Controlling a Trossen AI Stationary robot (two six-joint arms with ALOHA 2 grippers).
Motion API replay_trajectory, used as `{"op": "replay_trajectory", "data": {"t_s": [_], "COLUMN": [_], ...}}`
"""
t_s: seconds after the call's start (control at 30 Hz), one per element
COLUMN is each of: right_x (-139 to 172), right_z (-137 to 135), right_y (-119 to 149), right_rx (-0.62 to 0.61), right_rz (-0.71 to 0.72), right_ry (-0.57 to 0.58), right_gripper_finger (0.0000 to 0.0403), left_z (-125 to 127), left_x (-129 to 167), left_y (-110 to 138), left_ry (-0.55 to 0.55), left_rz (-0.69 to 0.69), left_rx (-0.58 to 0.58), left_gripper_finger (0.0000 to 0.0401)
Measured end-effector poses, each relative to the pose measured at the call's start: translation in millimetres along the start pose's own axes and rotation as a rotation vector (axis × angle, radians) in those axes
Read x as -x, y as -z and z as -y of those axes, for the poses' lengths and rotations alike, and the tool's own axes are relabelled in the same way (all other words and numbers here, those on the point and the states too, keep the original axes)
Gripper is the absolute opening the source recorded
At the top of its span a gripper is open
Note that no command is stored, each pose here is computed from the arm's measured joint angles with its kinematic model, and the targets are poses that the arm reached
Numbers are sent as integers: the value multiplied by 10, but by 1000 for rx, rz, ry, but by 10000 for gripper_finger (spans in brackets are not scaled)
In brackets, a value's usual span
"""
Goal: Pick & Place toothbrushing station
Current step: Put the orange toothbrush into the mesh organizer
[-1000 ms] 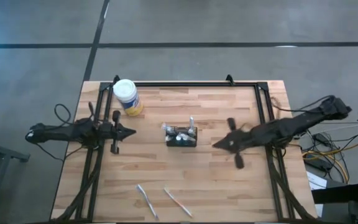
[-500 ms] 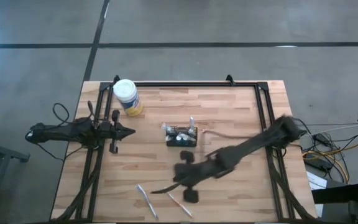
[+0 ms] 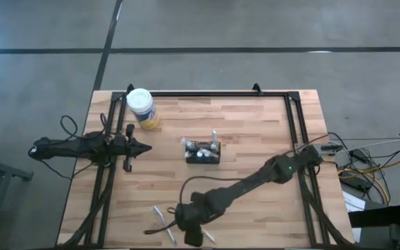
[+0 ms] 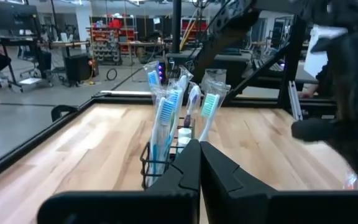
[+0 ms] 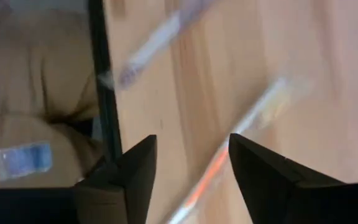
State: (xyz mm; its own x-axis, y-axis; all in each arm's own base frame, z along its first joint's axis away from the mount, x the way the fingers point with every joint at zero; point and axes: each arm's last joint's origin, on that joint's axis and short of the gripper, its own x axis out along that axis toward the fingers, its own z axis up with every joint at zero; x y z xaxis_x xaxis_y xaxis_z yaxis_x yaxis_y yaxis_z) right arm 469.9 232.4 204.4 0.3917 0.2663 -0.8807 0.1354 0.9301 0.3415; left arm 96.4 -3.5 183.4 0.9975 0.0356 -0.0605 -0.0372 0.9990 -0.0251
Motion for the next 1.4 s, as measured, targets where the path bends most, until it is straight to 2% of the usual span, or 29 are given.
{"op": "replay_trajectory", "data": {"t_s": [0.13,0.23,0.37,0.57,0.7,1.0,1.23,1.4], "right_x": [-133,-198,-239,-276,-342,-591,-519,-523], "right_z": [85,107,29,56,73,139,296,342], "right_y": [136,188,205,263,282,380,525,524], "right_rx": [-132,-162,-146,-154,-152,-119,-60,2], "right_rz": [-75,-78,-34,-20,-21,-92,-194,-222], "right_ry": [60,93,61,136,135,175,408,426], "right_gripper_finger": [215,222,228,229,229,228,228,228], "left_z": [0,0,0,-1,-2,-9,-9,-9], "left_x": [1,2,0,0,0,0,-1,-1], "left_y": [14,26,32,31,32,33,35,35], "left_ry": [0,2,2,-3,-5,-28,-29,-28], "left_rz": [-14,-23,-28,-27,-27,-26,-27,-28], "left_rx": [25,28,30,31,31,40,55,64], "left_gripper_finger": [3,3,3,3,3,3,3,3]}}
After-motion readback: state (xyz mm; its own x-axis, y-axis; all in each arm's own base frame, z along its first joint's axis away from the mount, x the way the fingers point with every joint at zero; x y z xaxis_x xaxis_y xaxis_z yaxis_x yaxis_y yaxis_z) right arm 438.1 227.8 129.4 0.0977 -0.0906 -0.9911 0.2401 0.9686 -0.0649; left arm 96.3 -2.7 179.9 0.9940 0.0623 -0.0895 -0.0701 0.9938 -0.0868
